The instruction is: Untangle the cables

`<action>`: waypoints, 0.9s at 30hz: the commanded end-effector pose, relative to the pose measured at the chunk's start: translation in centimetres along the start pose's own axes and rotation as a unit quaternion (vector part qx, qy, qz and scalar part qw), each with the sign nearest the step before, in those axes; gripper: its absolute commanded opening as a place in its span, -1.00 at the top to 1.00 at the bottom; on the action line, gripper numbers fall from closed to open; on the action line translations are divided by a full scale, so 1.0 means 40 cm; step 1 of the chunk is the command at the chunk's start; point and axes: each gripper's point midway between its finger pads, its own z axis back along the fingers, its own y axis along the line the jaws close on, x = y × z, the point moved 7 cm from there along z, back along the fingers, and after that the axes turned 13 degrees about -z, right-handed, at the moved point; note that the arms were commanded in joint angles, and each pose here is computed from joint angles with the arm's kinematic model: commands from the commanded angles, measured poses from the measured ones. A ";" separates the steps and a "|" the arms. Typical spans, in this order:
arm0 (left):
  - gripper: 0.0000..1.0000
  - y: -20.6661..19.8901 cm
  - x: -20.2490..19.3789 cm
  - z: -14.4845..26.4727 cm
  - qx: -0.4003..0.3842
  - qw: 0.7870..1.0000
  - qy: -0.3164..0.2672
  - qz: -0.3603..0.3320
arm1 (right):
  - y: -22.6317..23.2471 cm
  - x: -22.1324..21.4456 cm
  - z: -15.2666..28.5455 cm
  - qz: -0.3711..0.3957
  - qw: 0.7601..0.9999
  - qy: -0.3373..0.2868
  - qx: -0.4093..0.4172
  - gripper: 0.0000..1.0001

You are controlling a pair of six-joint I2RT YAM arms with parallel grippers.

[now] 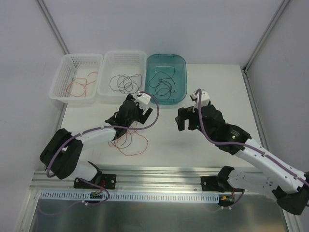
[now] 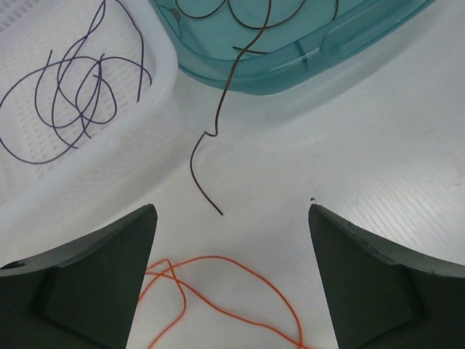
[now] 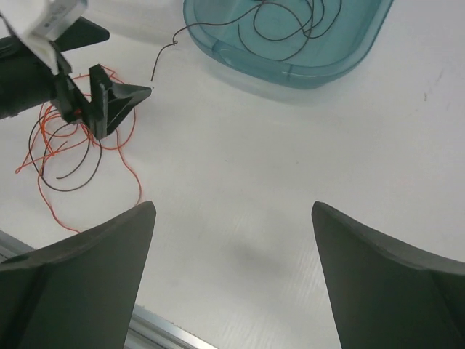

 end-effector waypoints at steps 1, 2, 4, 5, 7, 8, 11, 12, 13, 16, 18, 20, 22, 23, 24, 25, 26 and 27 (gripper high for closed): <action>-0.70 0.028 0.043 -0.058 0.041 0.995 -0.083 -0.036 | -0.050 0.013 0.065 0.018 0.999 -0.039 -0.010 -0.87; -0.68 0.023 0.036 -0.069 0.041 0.995 -0.084 -0.038 | -0.057 0.011 0.073 0.018 0.999 -0.043 -0.009 -0.87; -0.63 0.014 0.023 -0.099 0.049 0.994 -0.083 -0.042 | -0.072 -0.003 0.079 0.021 0.999 -0.046 -0.013 -0.87; -0.55 0.016 0.020 -0.107 0.059 0.994 -0.083 -0.038 | -0.083 0.002 0.090 0.021 0.998 -0.059 -0.020 -0.87; -0.37 0.010 0.014 -0.131 0.064 0.993 -0.085 -0.046 | -0.098 -0.005 0.094 0.027 0.997 -0.064 -0.033 -0.88; -0.34 0.012 0.010 -0.140 0.071 0.993 -0.077 -0.047 | -0.105 -0.004 0.100 0.032 0.997 -0.066 -0.037 -0.88; -0.27 0.012 0.017 -0.173 0.079 0.993 -0.071 -0.050 | -0.114 0.000 0.110 0.039 0.996 -0.070 -0.043 -0.88; -0.22 0.020 0.026 -0.181 0.087 0.992 -0.074 -0.048 | -0.116 0.004 0.117 0.039 0.996 -0.074 -0.041 -0.88; -0.19 0.014 0.016 -0.192 0.087 0.993 -0.068 -0.051 | -0.119 0.004 0.119 0.039 0.995 -0.077 -0.043 -0.88; -0.07 0.018 0.014 -0.214 0.107 0.991 -0.065 -0.046 | -0.125 0.005 0.127 0.039 0.995 -0.081 -0.043 -0.88; -0.02 0.020 0.022 -0.224 0.116 0.990 -0.070 -0.046 | -0.128 0.005 0.132 0.038 0.995 -0.084 -0.043 -0.88; 0.03 0.022 0.031 -0.235 0.117 0.989 -0.072 -0.047 | -0.131 0.004 0.134 0.038 0.995 -0.085 -0.045 -0.88; 0.18 0.021 0.029 -0.244 0.119 0.989 -0.067 -0.050 | -0.134 0.005 0.136 0.038 0.994 -0.086 -0.047 -0.88; 0.24 0.022 0.031 -0.247 0.120 0.989 -0.065 -0.048 | -0.136 0.002 0.137 0.039 0.994 -0.084 -0.049 -0.88; 0.31 0.022 0.036 -0.248 0.120 0.989 -0.066 -0.049 | -0.137 0.004 0.139 0.039 0.994 -0.085 -0.050 -0.88; 0.44 0.020 0.032 -0.247 0.118 0.990 -0.065 -0.049 | -0.138 0.004 0.141 0.038 0.994 -0.087 -0.051 -0.88; 0.67 0.017 0.029 -0.244 0.112 0.990 -0.066 -0.050 | -0.140 0.002 0.141 0.038 0.994 -0.086 -0.053 -0.88; 0.77 0.019 0.030 -0.241 0.112 0.990 -0.067 -0.049 | -0.142 0.003 0.142 0.037 0.994 -0.087 -0.054 -0.88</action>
